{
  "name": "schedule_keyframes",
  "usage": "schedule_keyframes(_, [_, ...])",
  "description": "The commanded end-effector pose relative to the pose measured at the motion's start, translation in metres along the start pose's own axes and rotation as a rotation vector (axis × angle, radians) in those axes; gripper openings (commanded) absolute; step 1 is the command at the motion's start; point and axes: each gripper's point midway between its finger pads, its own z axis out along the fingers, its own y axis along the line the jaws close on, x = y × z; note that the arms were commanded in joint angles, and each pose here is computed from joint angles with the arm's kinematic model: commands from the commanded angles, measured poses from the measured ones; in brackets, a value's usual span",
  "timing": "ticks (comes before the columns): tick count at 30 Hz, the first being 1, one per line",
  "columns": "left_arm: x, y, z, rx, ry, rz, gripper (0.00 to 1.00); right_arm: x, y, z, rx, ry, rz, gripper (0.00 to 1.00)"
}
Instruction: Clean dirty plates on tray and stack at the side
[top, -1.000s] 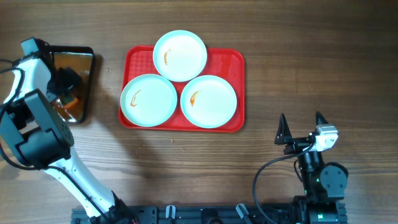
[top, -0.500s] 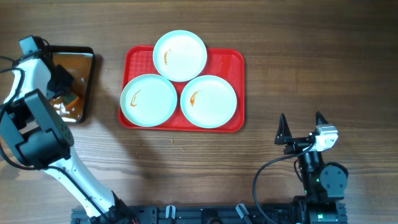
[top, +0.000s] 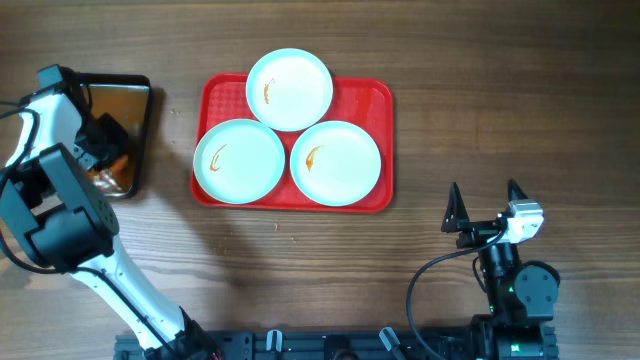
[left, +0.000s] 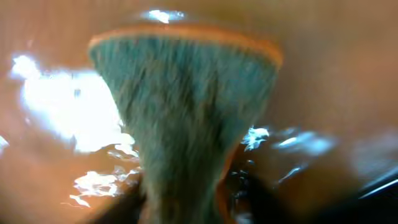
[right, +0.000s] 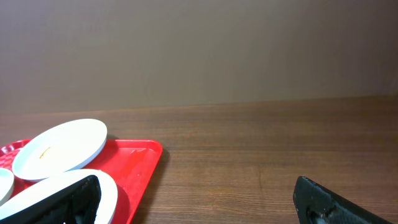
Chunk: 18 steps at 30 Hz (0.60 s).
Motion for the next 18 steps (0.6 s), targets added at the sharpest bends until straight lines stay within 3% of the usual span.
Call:
schedule_keyframes(1, [-0.025,0.0,-0.011,0.005,-0.105,-0.014,1.0,-0.002,-0.002,0.0,0.012,-0.009,-0.006,1.0])
schedule_keyframes(5, [-0.047,0.002,-0.013,-0.014,-0.202,-0.022,1.0,-0.002,-0.002,0.0,0.012,-0.009,-0.006,1.0])
schedule_keyframes(7, [-0.052,0.001,-0.01,-0.008,-0.218,-0.024,0.93,-0.002,-0.002,0.0,0.012,-0.009,-0.006,1.0])
schedule_keyframes(8, [-0.051,0.001,-0.007,-0.009,-0.218,-0.024,0.81,-0.002,-0.002,0.0,0.012,-0.009,-0.006,1.0])
schedule_keyframes(10, [-0.046,0.003,0.006,-0.02,-0.188,-0.022,0.04,-0.002,-0.002,0.0,0.012,-0.009,-0.006,1.0])
schedule_keyframes(13, [-0.044,0.003,0.004,-0.022,-0.182,-0.02,0.04,-0.002,-0.002,0.0,0.012,-0.009,-0.006,1.0])
schedule_keyframes(14, [-0.044,0.004,0.001,-0.022,-0.183,-0.021,0.04,-0.002,-0.002,0.0,0.012,-0.009,-0.006,1.0])
schedule_keyframes(15, [-0.042,0.004,-0.005,-0.023,-0.179,-0.021,0.32,-0.002,-0.002,0.0,0.012,-0.009,-0.006,1.0])
schedule_keyframes(16, [-0.039,0.005,-0.008,-0.025,-0.172,-0.02,0.98,-0.002,-0.002,0.0,0.012,-0.009,-0.006,1.0])
schedule_keyframes(18, [-0.028,0.009,-0.011,-0.04,-0.132,-0.017,1.0,-0.002,-0.002,0.0,0.012,-0.009,-0.006,1.0])
